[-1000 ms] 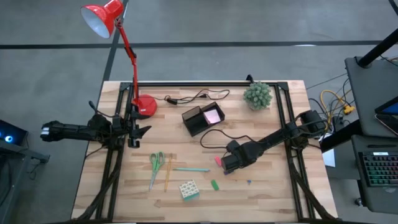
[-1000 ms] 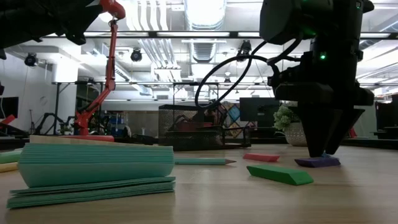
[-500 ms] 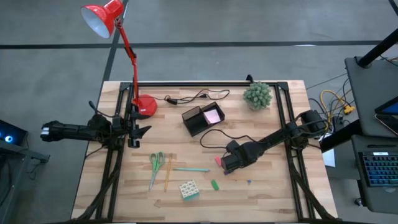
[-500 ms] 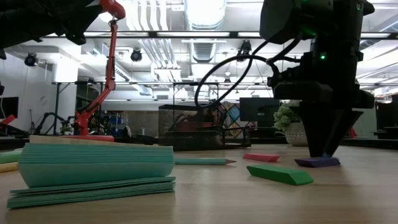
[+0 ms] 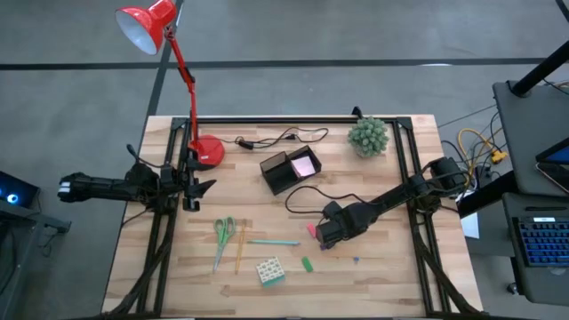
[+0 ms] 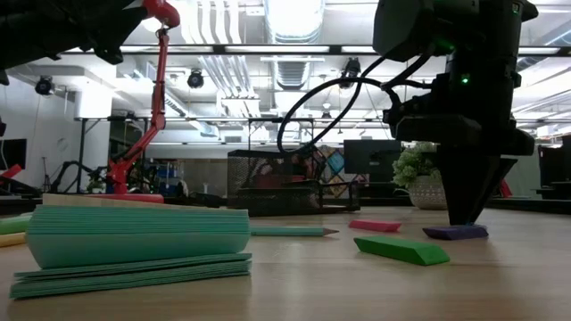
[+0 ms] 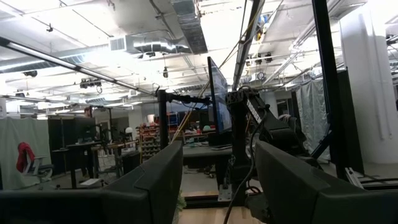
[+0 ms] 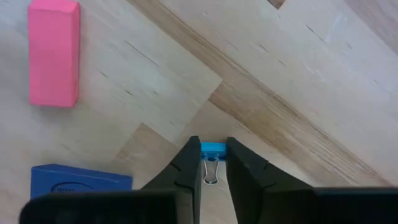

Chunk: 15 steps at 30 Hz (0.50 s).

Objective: Pick and place office supplies into organizer
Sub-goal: Put the top blue binder clip into the desk organizer

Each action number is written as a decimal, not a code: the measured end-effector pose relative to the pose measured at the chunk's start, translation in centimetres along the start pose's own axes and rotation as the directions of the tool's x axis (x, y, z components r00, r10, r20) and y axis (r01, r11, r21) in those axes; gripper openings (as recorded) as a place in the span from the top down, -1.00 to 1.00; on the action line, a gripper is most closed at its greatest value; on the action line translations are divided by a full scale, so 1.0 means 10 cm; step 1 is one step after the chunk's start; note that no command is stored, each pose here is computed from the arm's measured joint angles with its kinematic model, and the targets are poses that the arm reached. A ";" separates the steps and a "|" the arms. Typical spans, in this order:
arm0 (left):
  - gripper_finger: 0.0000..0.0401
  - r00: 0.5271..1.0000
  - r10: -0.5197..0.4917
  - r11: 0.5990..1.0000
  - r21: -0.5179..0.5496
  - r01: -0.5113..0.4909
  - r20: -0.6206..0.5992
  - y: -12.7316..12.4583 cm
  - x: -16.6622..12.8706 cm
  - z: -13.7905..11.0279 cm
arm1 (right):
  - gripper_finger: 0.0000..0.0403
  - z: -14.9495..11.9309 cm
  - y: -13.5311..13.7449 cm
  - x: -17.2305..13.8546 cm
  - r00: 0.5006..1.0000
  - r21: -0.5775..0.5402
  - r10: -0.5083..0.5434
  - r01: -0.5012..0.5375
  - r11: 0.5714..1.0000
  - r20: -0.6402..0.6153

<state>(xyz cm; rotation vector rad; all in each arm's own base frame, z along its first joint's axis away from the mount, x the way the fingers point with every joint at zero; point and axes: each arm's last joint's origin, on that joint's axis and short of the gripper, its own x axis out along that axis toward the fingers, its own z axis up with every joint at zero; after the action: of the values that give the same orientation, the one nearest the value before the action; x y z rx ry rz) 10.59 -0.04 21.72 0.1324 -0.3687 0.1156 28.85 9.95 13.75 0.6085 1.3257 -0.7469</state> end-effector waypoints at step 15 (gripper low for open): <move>0.07 1.000 0.000 1.000 0.000 0.000 0.003 0.00 0.00 0.00 | 0.74 0.07 0.04 -0.06 1.000 -0.035 0.026 -0.025 0.999 0.011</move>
<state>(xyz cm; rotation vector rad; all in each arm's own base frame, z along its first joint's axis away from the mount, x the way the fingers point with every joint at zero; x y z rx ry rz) 10.56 -0.04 21.75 0.1321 -0.3716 0.1159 29.55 9.69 14.48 0.5917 1.3155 -0.7047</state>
